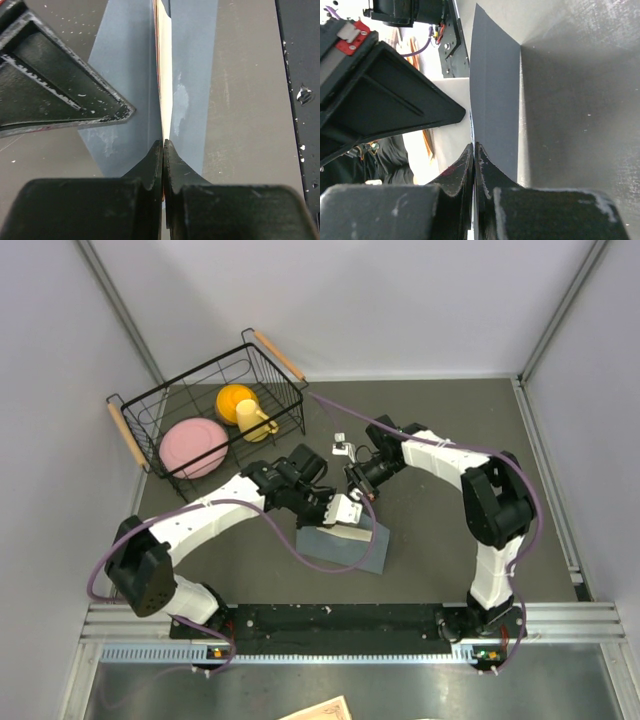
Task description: Place the letter into the envelope and seal it
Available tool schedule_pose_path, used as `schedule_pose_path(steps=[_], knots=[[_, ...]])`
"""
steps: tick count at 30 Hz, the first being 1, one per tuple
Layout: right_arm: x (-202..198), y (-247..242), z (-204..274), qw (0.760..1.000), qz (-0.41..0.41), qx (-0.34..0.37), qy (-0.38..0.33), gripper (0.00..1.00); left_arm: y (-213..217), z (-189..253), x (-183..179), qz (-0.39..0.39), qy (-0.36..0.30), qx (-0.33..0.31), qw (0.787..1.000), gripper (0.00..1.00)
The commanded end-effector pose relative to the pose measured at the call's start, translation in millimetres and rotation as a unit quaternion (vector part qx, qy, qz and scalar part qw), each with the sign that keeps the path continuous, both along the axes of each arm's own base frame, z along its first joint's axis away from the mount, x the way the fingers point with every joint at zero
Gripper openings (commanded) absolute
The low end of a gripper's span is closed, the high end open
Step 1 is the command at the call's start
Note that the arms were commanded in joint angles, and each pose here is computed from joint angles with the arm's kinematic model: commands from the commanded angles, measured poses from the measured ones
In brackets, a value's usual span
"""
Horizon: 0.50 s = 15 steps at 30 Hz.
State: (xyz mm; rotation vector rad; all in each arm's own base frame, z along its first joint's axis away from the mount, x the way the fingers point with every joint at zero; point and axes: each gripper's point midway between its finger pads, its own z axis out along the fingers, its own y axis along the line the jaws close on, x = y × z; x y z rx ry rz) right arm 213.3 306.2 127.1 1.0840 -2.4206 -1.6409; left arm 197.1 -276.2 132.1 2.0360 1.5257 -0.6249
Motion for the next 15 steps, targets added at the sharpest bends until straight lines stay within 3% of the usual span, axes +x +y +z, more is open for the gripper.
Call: schedule_pose_path(steps=[1, 15], knots=[[-3.3, 3.8, 31.6, 0.997, 0.016, 0.059, -0.037, 0.00, -4.8, -7.1, -11.5, -0.011, 0.026, -0.006, 1.000, 0.00], [-11.6, 2.6, 41.4, 0.996, 0.026, 0.081, -0.042, 0.00, -3.5, -25.0, -14.6, -0.012, 0.031, 0.010, 0.999, 0.00]])
